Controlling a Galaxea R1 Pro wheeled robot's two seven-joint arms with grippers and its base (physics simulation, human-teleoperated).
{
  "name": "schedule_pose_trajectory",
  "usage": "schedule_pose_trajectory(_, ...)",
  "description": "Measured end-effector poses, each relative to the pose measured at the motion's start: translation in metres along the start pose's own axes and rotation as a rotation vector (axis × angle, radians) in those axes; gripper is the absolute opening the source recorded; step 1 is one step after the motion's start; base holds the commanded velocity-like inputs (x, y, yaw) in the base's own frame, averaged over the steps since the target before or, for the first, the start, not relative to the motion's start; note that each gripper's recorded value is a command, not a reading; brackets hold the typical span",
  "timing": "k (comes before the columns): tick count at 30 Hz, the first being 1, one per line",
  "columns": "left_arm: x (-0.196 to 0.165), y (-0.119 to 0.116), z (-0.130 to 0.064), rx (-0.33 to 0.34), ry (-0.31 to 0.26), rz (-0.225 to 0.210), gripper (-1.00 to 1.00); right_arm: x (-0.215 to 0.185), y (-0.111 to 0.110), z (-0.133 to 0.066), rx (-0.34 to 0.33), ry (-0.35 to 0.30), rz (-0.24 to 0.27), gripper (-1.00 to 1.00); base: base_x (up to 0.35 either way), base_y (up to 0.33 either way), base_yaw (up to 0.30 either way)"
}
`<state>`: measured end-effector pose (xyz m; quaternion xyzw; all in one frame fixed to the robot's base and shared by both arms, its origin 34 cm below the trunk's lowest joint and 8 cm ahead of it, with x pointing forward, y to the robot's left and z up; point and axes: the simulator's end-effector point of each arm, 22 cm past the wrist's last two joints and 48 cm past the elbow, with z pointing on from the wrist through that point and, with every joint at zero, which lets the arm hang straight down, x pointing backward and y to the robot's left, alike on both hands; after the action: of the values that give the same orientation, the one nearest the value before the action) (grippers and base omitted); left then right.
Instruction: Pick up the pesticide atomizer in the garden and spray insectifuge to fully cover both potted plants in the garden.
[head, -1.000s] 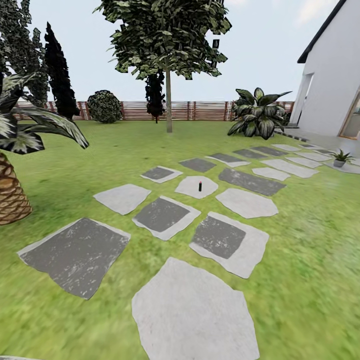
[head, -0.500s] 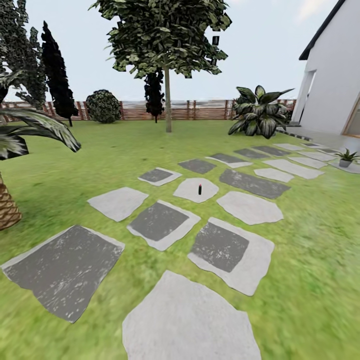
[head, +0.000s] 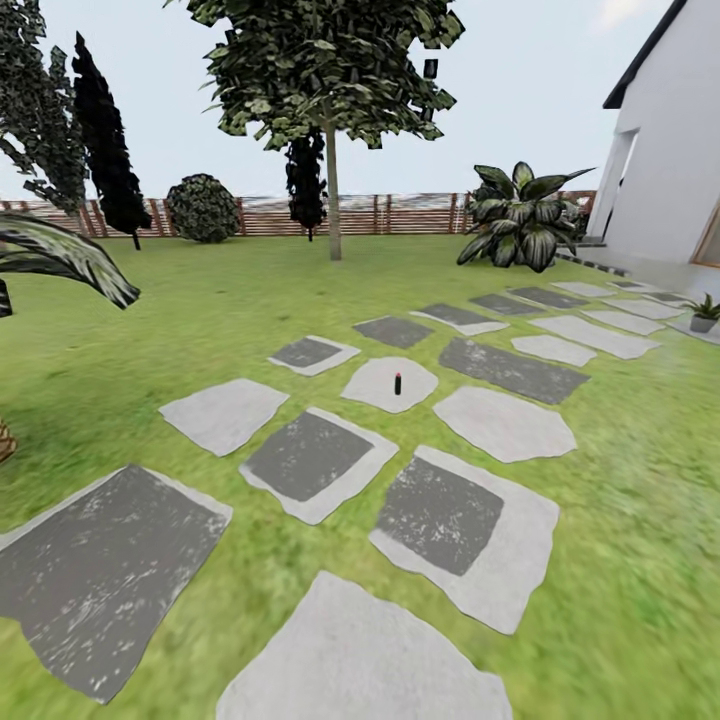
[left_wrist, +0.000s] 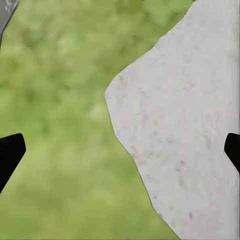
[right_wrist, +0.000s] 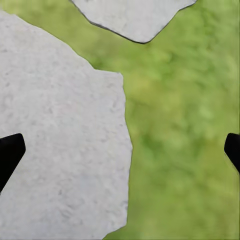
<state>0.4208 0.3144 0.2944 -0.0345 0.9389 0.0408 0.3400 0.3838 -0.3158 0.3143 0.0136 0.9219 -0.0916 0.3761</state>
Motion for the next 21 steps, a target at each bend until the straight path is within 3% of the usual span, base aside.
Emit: schedule_pose_trajectory(21,0.0001,0.0000,0.0000,0.000,0.000,0.000,1.00,0.0001,0.0000,0.0000,0.000,0.000,0.000,1.00,0.339,-0.082,0.000)
